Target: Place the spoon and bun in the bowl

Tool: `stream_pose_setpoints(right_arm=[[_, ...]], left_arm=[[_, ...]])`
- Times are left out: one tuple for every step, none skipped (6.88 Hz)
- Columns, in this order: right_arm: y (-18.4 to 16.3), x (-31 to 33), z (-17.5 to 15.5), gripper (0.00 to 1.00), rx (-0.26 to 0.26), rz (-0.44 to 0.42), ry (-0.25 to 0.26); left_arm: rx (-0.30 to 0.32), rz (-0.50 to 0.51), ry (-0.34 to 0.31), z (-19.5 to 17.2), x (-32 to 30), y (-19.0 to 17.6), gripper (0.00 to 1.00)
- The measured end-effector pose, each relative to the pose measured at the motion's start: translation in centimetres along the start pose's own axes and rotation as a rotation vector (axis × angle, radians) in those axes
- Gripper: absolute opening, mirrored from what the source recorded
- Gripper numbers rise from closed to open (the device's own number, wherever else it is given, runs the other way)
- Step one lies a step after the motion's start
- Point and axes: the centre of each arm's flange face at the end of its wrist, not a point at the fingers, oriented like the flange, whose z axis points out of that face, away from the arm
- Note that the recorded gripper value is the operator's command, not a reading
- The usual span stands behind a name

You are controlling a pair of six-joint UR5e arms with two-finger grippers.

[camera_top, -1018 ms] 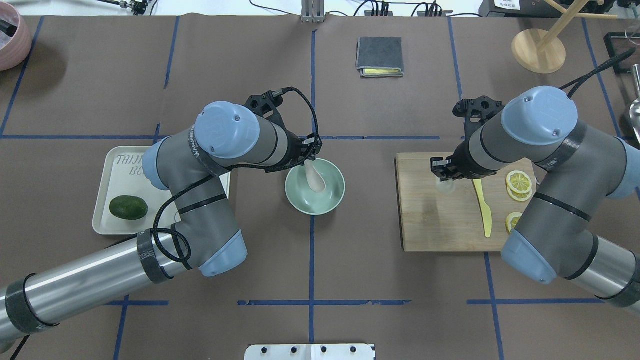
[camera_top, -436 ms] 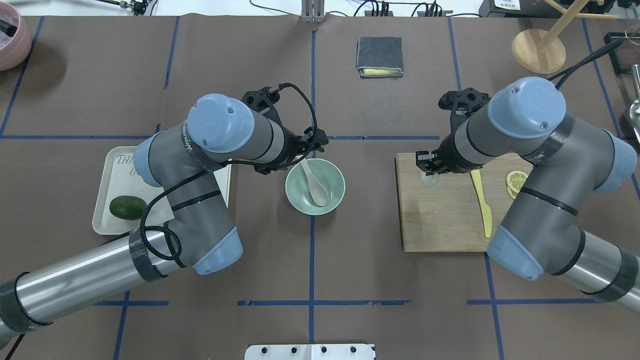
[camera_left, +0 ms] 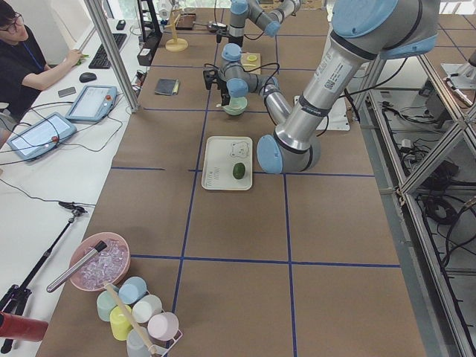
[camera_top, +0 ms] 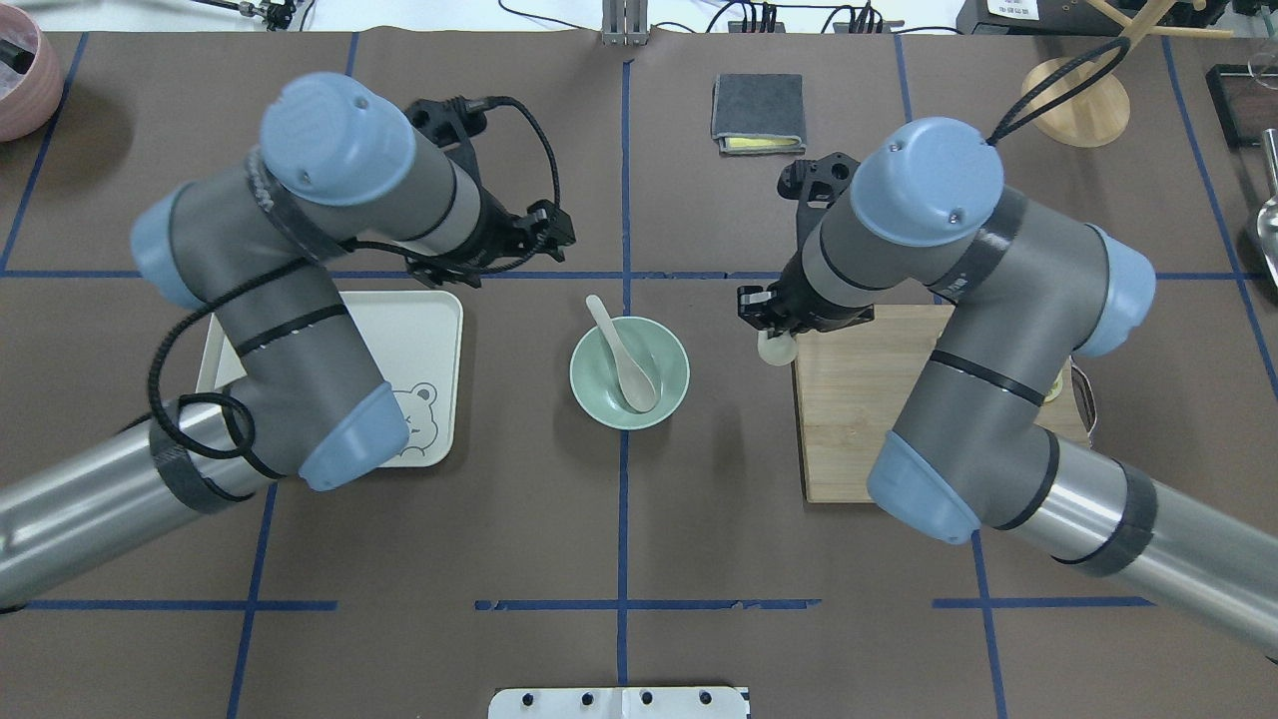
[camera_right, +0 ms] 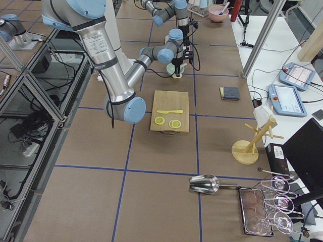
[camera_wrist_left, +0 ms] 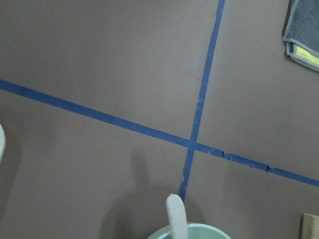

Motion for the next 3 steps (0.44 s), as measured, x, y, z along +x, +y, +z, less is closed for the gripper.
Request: stream_pose_setpoints(right_arm=[[-0.1,-2.9,0.8,0.00,-0.001,0.000,-0.002],[0.3,-6.1,1.9,0.00,0.006,0.015,0.004],[1.0,-9.0,3.0,0.00,0.015,0.032,0.011]], left_arm=[[0.014,0.062,-0.051,-2.7,-2.1,-2.6,1.00],[0.020,0.124,-0.097,-4.9,-4.2,-4.9,1.00],[0.033,0.188,-0.132,-6.7,-6.8,-6.9,1.00]])
